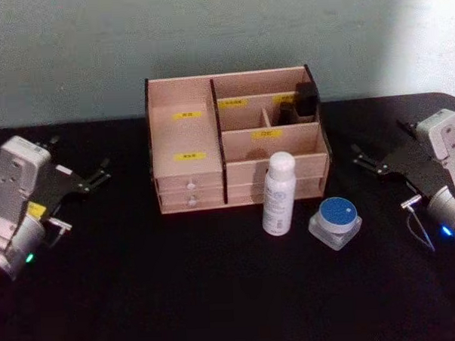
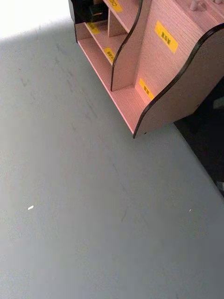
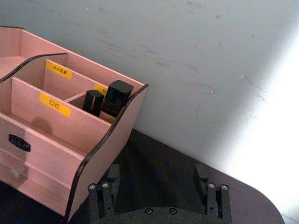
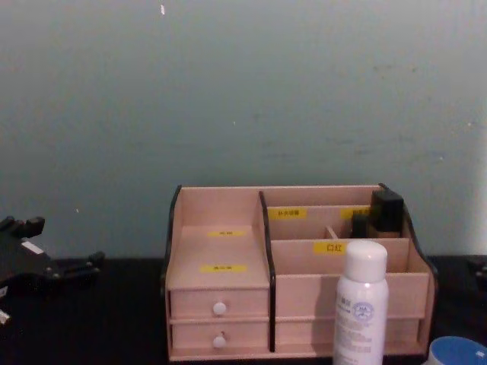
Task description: Pick up the facial cleanser and watermelon frost from the table and place them into the tiered storage box.
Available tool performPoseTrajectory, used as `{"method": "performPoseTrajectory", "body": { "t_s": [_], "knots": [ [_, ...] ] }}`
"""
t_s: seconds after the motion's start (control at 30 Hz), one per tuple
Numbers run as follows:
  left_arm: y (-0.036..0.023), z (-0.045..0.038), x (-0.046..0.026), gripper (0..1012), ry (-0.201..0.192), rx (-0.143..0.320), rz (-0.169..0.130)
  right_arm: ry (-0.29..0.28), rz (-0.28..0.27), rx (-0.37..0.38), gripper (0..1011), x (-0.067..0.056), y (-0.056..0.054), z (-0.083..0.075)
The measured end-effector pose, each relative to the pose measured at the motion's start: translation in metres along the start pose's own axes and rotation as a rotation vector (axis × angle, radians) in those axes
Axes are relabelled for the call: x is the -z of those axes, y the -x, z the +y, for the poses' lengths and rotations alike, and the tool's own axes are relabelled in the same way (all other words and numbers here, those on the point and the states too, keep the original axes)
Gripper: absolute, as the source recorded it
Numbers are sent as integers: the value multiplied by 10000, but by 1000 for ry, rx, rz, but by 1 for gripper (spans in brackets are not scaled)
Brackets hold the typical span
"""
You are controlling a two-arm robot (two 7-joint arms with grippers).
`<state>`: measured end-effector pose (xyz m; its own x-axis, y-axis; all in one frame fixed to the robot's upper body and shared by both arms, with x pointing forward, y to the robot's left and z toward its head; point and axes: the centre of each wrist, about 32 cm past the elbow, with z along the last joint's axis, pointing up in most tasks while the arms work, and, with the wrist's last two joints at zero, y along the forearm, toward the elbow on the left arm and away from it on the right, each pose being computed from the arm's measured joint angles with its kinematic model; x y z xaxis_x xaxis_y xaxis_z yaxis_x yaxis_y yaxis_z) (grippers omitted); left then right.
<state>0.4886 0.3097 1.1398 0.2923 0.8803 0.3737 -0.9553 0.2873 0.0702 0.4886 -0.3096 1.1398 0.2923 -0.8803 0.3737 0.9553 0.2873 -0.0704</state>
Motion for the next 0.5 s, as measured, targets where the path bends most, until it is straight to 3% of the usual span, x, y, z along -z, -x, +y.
{"method": "performPoseTrajectory", "body": {
  "t_s": [0.5],
  "knots": [
    [0,0,0,1001,0,0,0,1,2,-2,1003,2,-17,-2]
  ]
}}
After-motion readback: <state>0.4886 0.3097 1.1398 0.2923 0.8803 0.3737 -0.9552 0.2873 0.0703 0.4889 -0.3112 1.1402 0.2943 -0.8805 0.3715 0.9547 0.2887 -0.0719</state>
